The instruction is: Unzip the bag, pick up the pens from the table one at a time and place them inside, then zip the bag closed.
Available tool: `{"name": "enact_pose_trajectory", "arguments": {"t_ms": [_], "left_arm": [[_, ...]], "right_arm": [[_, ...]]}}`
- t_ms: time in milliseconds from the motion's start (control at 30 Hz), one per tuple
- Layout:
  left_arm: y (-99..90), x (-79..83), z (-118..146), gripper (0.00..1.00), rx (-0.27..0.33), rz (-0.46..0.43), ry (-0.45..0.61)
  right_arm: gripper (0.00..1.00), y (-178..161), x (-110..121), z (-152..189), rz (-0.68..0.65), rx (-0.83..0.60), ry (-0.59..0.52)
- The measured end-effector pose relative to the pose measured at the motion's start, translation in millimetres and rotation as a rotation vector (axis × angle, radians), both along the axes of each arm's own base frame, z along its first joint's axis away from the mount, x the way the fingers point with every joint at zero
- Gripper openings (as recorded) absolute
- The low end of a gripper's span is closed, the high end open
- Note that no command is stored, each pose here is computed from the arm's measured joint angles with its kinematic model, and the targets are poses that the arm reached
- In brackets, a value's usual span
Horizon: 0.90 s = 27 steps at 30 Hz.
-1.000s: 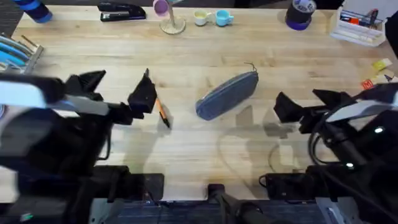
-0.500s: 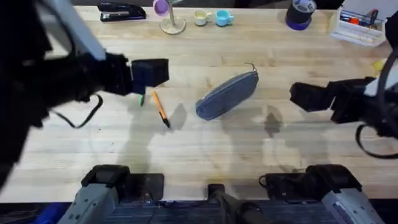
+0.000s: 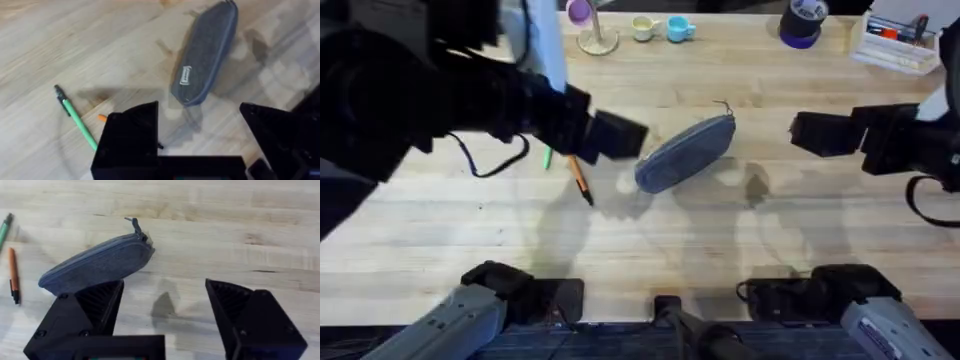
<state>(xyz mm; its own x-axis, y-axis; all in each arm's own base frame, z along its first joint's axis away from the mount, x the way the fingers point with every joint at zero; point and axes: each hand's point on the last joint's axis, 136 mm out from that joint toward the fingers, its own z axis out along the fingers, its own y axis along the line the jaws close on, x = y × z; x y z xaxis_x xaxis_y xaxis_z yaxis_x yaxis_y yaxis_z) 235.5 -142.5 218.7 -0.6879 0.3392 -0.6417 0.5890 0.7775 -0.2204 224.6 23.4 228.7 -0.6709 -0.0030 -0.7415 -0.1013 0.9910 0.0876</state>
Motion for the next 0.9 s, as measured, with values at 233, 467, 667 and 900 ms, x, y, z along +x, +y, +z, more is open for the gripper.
{"name": "enact_pose_trajectory", "arguments": {"t_ms": [233, 467, 667, 900], "left_arm": [[-20.3, -27.0, -9, 0.992, 0.085, -0.248, -0.036], [-24.6, -25.5, -20, 0.993, 0.116, -0.308, -0.024], [-26.5, -21.4, -25, 0.993, 0.125, -0.320, -0.018], [-30.3, -12.8, -43, 0.993, 0.142, -0.326, 0.045]], "right_arm": [[0.995, 0, 0, 0, 0.001, -0.001, -0.001], [0.996, 0, 3, 3, 0.001, 0.000, -0.018], [0.996, 0, 3, 3, 0.001, 0.000, -0.018], [0.996, 0, 3, 3, 0.001, -0.001, -0.018]]}}
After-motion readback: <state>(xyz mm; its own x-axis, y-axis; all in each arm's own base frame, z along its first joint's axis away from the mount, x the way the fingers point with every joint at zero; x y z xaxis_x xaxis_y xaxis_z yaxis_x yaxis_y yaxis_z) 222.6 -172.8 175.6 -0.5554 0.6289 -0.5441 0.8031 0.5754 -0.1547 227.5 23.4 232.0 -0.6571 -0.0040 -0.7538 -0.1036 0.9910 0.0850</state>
